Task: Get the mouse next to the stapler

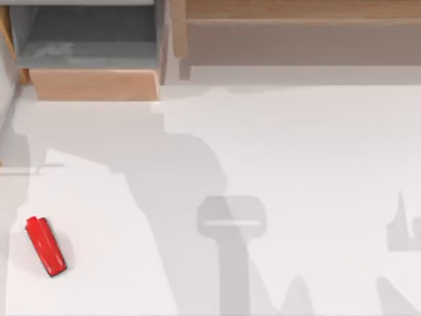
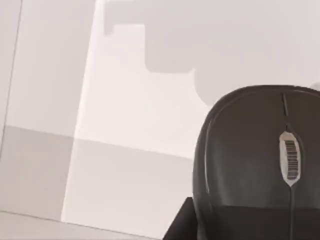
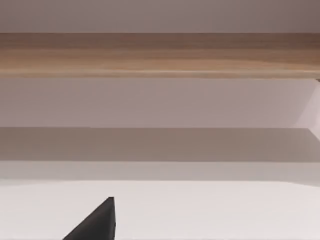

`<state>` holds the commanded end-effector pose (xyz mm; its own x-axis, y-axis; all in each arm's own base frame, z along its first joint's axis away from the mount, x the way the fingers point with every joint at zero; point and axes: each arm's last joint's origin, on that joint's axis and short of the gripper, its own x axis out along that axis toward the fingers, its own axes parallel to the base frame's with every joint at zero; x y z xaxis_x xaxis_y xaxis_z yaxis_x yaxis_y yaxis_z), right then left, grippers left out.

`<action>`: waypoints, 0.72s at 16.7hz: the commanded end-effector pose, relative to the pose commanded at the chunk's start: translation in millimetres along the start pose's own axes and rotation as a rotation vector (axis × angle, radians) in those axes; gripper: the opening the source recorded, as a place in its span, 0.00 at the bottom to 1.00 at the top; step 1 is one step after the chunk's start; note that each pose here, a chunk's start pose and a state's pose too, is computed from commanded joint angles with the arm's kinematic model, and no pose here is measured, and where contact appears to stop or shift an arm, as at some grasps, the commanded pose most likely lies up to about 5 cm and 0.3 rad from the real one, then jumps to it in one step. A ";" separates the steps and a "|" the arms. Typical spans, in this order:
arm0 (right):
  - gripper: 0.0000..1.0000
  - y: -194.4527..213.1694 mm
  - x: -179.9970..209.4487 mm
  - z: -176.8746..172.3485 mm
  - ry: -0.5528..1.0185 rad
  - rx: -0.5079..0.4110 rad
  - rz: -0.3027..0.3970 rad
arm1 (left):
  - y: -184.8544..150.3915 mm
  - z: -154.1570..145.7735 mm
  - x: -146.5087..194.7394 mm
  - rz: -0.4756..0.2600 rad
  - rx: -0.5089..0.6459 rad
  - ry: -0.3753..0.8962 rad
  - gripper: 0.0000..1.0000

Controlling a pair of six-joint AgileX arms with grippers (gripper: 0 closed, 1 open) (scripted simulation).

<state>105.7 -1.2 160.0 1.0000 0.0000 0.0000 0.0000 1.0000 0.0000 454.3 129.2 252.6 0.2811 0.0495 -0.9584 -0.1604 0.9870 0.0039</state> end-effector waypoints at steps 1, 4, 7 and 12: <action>1.00 0.0 0.0 0.0 0.000 0.000 0.000 | -11.9 -3.4 -7.9 -0.005 -0.002 -0.014 0.00; 1.00 0.0 0.0 0.0 0.000 0.000 0.000 | -54.0 -18.9 -23.5 -0.028 0.003 -0.037 0.00; 1.00 0.0 0.0 0.0 0.000 0.000 0.000 | -99.2 -43.5 -28.6 -0.056 0.018 -0.033 0.00; 1.00 0.0 0.0 0.0 0.000 0.000 0.000 | -166.8 -103.6 -20.2 -0.084 0.055 0.024 0.00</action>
<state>105.7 -1.2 160.0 1.0000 0.0000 0.0000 0.0000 1.0000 0.0000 377.3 -52.3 241.8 0.2688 -0.0370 -0.9625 -0.0850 0.9945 -0.0619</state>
